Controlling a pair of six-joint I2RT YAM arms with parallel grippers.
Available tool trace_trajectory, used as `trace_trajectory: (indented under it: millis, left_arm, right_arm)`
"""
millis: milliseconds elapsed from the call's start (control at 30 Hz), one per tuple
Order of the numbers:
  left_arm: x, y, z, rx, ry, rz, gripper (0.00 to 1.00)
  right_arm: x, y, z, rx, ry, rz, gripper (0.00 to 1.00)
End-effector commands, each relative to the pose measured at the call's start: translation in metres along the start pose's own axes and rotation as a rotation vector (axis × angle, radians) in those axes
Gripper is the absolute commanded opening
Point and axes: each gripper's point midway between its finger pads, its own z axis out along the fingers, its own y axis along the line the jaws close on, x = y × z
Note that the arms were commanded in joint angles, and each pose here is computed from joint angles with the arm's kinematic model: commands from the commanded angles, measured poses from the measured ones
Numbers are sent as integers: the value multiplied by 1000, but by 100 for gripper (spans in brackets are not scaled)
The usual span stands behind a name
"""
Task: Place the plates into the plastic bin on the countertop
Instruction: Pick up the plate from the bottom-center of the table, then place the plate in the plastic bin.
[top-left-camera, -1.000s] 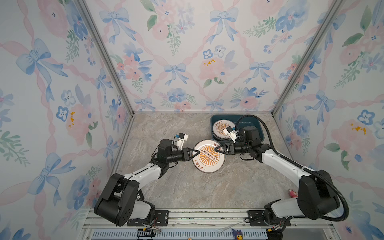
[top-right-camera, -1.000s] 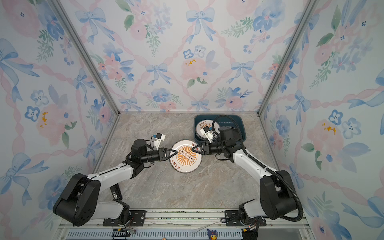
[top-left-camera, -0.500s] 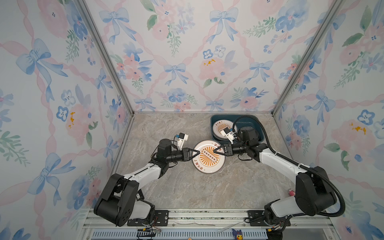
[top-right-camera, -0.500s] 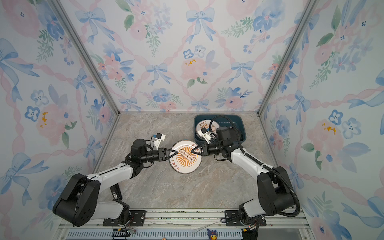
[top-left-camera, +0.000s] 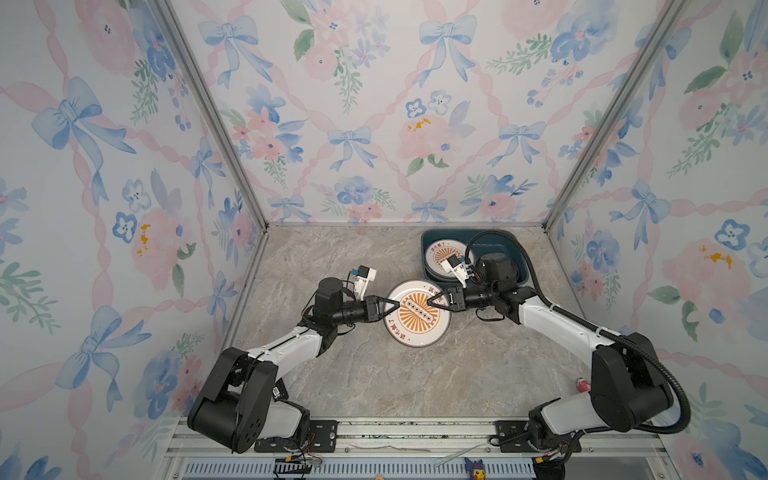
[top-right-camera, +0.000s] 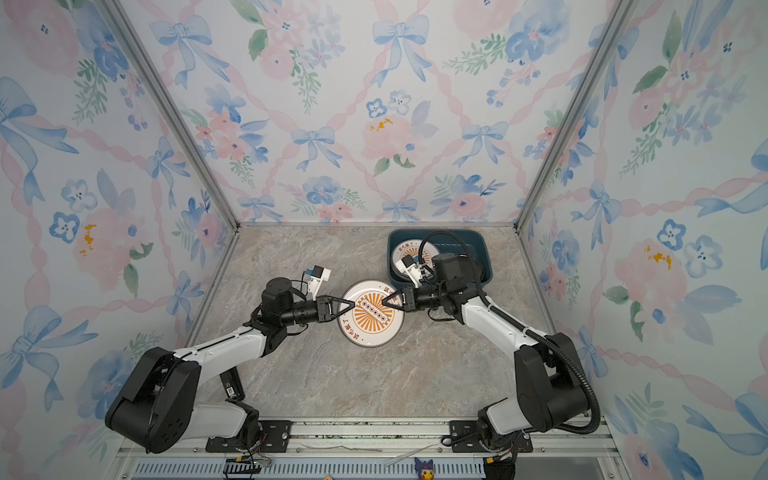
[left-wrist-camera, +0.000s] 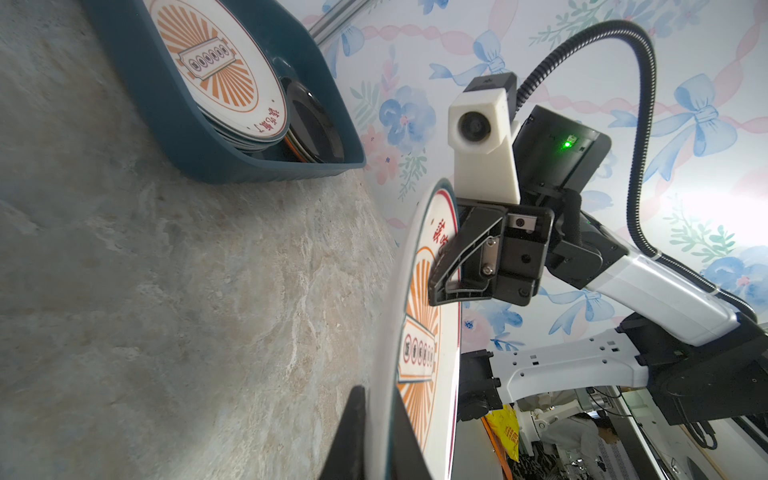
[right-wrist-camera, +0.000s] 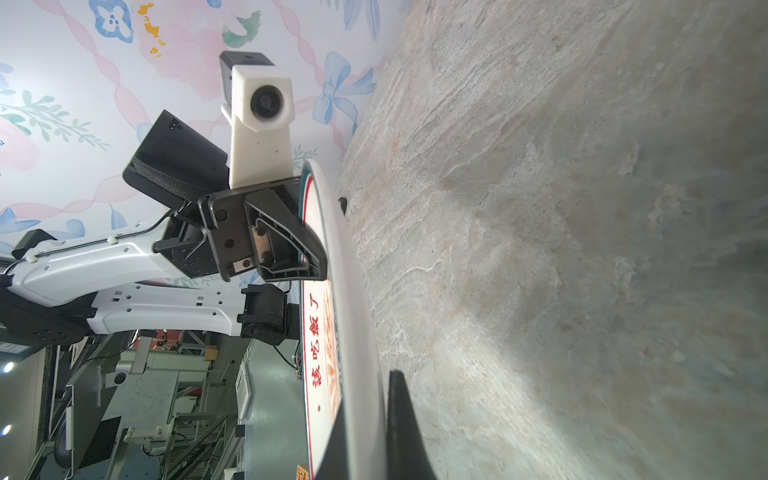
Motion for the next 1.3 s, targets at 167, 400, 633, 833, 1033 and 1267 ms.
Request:
trace_trajectory:
  millis: [167,400,633,833,1033,1267]
  left_arm:
    - [-9,-7,2,2,-30,55,39]
    - [-8,-9,1,6,-29,59,66]
    - [-8,-3,-3,-62,-31,80,80]
    - [-8,-2,-6,-84,-31,92,80]
    - [-8,-3,-10,-105,-33,108,80]
    - [-8,-2,-9,-109,-31,106,80]
  right_arm:
    - [-19,20,-15,-31,-50,-10,0]
    - [-26,17,-28,-31,-85,-2,0]
    - [-54,-12,-60,57,-201,80,0]
    - [-89,-66,-102,246,-354,214,0]
    - [-110,-115,-132,413,-450,341,0]
    - [-135,-156,-137,450,-456,389,0]
